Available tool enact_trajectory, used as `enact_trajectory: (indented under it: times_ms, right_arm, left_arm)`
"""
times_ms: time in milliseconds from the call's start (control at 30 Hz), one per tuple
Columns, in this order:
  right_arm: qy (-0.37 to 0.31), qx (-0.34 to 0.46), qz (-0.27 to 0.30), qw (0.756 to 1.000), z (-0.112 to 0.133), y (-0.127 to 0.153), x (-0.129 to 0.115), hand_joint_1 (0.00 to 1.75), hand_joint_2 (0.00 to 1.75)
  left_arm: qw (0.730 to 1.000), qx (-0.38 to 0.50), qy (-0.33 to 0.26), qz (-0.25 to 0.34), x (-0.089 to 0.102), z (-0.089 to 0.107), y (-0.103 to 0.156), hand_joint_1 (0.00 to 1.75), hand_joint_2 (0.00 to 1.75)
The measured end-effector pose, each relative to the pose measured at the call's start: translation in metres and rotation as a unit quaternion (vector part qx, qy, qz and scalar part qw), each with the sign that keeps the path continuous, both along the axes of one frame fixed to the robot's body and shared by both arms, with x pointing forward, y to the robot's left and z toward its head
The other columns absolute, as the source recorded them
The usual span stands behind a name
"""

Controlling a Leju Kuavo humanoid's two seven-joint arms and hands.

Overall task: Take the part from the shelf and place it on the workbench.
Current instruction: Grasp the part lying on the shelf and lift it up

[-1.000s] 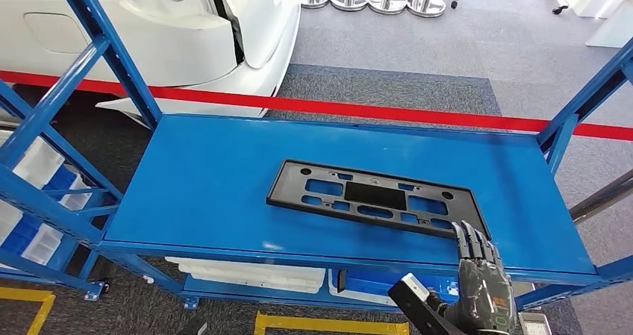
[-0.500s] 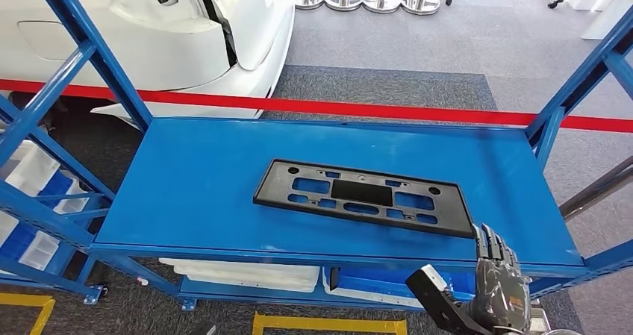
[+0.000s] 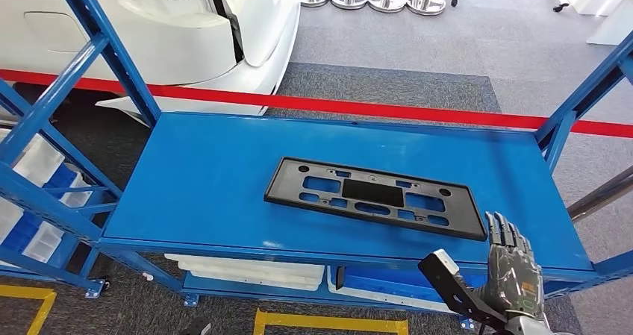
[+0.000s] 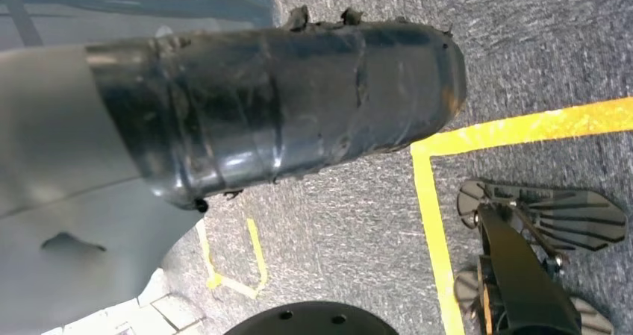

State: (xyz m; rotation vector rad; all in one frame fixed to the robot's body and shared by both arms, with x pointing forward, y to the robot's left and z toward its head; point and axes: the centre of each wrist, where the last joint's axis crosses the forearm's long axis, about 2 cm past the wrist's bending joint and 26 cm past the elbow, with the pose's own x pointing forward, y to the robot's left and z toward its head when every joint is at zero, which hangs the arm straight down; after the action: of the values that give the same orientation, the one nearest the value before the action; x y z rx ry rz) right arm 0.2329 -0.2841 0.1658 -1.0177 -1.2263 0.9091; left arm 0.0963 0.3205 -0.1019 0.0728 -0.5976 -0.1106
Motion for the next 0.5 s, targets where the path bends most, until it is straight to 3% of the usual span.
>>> enact_trajectory:
  times_ms: [500]
  right_arm:
    - [0.016,-0.005,-0.014,1.0,0.002,-0.013,0.025,0.0,1.75]
  left_arm:
    - [1.0,0.01,0.0,-0.012,-0.001,0.0,0.009,0.0,0.0]
